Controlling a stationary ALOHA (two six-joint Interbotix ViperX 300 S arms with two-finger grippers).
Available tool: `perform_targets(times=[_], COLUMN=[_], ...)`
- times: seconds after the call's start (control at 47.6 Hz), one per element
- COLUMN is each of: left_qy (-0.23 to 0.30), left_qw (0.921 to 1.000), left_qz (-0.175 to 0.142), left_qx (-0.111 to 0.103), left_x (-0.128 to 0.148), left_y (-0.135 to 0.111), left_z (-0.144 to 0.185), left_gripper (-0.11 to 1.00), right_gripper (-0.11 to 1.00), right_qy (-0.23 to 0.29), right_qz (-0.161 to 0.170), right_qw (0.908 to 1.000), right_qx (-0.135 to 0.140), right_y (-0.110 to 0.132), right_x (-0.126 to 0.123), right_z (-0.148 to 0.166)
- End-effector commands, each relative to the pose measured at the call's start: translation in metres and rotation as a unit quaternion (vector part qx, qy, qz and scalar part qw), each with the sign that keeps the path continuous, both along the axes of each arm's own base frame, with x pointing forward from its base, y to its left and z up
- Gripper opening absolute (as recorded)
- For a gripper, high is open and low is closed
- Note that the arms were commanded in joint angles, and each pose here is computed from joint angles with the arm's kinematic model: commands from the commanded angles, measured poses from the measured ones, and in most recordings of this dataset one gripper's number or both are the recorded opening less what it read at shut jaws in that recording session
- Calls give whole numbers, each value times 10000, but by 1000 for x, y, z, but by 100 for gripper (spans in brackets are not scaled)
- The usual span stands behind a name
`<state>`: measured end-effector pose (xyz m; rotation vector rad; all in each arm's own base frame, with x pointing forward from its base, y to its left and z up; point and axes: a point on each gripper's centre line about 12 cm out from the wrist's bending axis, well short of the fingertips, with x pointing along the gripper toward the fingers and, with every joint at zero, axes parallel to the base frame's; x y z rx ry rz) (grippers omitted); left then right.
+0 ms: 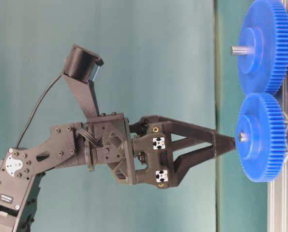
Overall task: Find the location of the shaft and insert the small gear.
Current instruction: 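Open the left gripper and pull it back off the gear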
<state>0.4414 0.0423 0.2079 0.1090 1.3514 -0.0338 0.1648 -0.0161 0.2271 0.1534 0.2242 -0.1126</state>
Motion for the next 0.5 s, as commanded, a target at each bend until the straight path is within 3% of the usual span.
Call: perform_targets(times=[0.0,0.483], left_qy=[-237,-409], left_qw=[9997,9991], left_qz=[-10,71], left_qx=[25,13], left_x=[2,1], left_y=[-2,-3], left_z=[19,33], left_gripper=[91,91], right_gripper=[0,0], right_qy=[-43,-50], right_qz=[-27,-27], right_qw=[10000,10000], right_qx=[41,40], right_y=[-1,-1], right_x=[1,1], right_z=[3,3])
